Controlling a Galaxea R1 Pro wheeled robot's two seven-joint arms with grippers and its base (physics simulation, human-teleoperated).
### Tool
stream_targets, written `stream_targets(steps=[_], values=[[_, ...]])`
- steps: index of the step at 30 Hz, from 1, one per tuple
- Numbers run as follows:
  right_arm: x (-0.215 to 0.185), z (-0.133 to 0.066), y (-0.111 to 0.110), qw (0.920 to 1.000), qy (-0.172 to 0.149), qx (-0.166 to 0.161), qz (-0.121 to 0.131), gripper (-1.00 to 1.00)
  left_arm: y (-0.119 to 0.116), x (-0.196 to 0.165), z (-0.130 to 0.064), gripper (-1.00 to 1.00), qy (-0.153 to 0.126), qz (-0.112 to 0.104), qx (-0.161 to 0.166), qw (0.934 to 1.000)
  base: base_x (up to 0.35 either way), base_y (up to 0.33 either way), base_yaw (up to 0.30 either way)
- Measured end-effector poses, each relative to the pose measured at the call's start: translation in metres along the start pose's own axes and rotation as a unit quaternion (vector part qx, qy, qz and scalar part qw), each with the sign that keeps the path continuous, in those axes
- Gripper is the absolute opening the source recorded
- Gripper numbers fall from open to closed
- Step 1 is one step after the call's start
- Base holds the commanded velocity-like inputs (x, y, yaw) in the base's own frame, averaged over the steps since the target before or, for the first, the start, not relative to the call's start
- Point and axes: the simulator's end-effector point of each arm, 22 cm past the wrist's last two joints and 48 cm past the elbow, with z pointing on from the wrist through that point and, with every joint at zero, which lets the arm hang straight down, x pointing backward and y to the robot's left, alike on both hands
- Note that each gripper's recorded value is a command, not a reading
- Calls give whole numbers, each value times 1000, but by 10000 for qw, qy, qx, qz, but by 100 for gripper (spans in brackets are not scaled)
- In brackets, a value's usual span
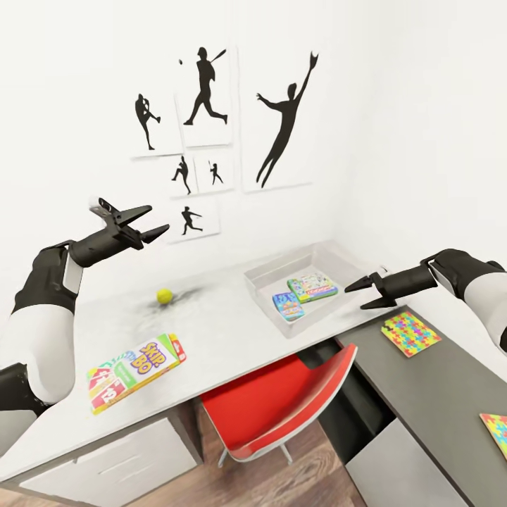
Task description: Put all the toys in the child's room - the three board games (two on the bed and one on the table), the two jigsaw puzzles on the table, and the tennis ball on the table - inside the toy box on the table in the child's room.
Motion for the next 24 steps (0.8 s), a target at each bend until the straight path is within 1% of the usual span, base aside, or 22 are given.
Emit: stream_targets(steps=[9,16,17,24], values=[[-1,-6,8,9999,-78,-44,-44,100,-10,-3,1,100,-2,63,33,10000,-64,0,64],[0,-8,6,9999,-84,29,-47,100,-14,-4,1,100,-2,85,43,10000,-91,0,19],[0,-7,2,9999,-84,111,-47,100,-14,-4,1,100,-6,85,45,10000,-104,0,3],[-4,-9,6,9998,-165,38,-38,100,-14,-4,1,100,-7,88,47,9999,-73,0,1]])
